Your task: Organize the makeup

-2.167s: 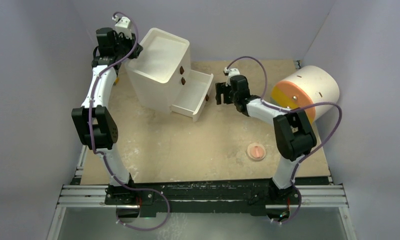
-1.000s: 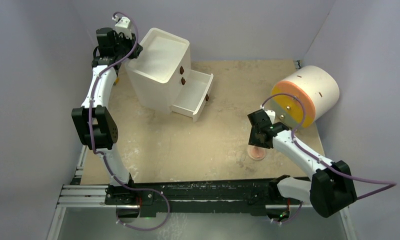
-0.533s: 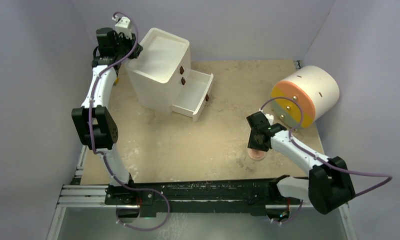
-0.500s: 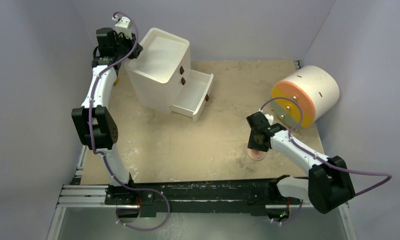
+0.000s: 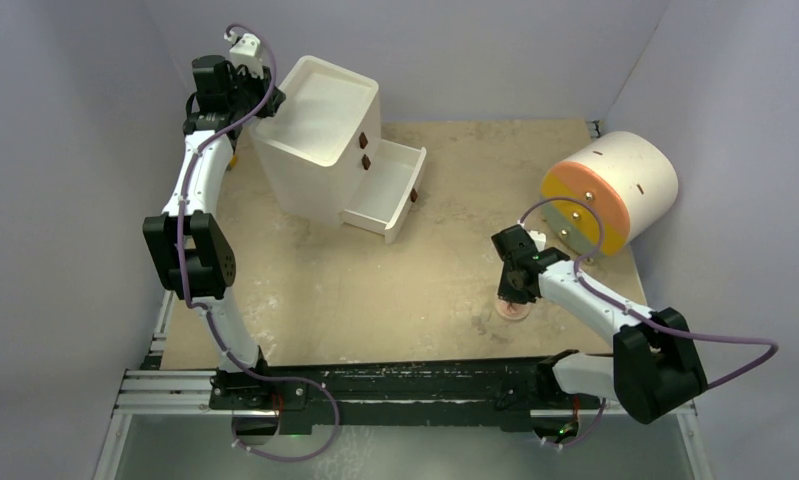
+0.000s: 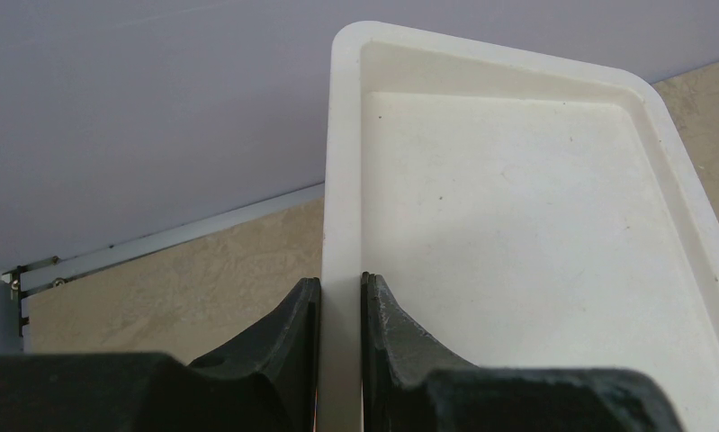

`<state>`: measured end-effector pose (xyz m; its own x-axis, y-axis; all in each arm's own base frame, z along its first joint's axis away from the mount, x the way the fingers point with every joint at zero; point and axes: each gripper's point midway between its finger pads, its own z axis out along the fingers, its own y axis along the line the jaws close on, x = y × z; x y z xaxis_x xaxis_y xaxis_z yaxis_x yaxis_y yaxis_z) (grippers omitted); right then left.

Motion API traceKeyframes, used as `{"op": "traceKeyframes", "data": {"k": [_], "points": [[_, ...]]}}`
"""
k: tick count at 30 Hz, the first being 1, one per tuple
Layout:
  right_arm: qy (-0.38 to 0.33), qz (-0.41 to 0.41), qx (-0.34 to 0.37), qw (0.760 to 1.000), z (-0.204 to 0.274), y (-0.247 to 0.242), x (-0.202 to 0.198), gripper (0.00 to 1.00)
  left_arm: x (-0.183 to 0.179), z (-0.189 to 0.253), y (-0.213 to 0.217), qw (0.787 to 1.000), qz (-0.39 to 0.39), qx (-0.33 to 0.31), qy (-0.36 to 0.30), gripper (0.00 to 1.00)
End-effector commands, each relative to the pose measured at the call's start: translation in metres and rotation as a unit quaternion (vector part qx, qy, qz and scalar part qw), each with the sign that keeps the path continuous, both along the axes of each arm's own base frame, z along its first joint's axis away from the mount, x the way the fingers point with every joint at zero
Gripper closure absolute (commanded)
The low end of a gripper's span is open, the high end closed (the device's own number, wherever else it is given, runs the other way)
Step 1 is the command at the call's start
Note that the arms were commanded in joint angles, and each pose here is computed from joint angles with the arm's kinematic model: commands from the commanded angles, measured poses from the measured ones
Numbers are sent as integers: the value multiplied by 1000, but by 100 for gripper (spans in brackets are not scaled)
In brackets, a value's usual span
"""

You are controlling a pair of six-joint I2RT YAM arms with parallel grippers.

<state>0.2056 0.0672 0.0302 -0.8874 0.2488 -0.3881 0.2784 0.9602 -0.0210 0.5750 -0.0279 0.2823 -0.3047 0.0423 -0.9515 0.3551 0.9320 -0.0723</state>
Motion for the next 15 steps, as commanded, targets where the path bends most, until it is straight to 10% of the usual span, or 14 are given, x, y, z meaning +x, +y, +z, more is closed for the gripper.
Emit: {"op": "traceKeyframes", "data": {"k": [1,15], "points": [[-19,-12,-28,999,12,-10,7,94,-36,-104,-13,983,-11,-12,181,100],[-152,58,15,987,104,58,113,98,-36,-101,-15,984,-13,-16,179,100]]}}
